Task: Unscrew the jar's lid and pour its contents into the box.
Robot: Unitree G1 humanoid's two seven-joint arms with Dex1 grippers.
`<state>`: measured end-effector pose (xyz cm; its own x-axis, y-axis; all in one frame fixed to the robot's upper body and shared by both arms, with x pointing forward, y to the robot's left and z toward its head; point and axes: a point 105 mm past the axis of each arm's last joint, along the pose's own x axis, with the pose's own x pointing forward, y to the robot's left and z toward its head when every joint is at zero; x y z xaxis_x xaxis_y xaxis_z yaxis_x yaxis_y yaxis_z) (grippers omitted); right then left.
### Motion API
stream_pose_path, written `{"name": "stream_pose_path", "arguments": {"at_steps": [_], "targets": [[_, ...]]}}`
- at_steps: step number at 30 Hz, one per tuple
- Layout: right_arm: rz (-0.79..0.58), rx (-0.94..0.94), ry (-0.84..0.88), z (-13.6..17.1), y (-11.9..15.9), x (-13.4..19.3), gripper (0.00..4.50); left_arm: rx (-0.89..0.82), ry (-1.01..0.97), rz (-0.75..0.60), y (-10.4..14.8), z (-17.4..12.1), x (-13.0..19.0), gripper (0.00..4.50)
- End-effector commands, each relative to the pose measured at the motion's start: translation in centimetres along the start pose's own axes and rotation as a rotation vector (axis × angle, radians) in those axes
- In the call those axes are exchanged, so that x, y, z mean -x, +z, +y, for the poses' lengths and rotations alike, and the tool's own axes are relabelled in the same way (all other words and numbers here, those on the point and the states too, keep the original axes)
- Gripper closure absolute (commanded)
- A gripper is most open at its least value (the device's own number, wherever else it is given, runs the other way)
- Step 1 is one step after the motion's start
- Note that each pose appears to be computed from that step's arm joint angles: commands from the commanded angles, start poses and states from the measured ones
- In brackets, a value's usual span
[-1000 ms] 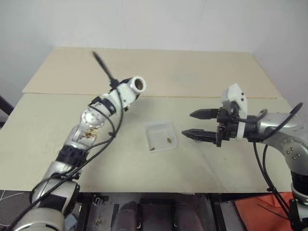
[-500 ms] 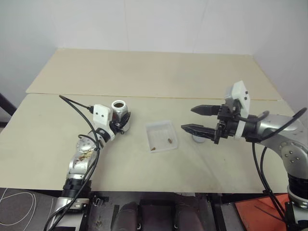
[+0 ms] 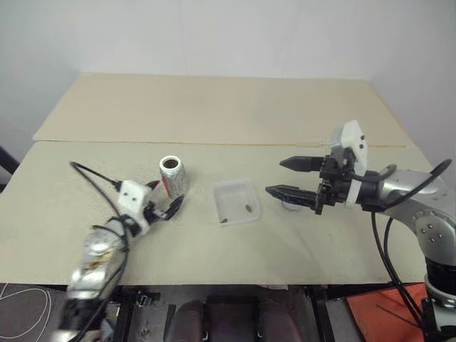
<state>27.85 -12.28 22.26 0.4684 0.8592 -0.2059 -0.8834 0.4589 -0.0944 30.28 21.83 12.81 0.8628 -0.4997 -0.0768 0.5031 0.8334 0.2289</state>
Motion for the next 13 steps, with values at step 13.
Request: {"name": "stream_pose_path", "arguments": {"at_steps": [13], "targets": [[-0.025, 0.112, -0.042, -0.7, -0.1, 2.3, 0.00, -0.049, -0.339, -0.045, 8.8, 0.5, 10.0, 0.03]]}}
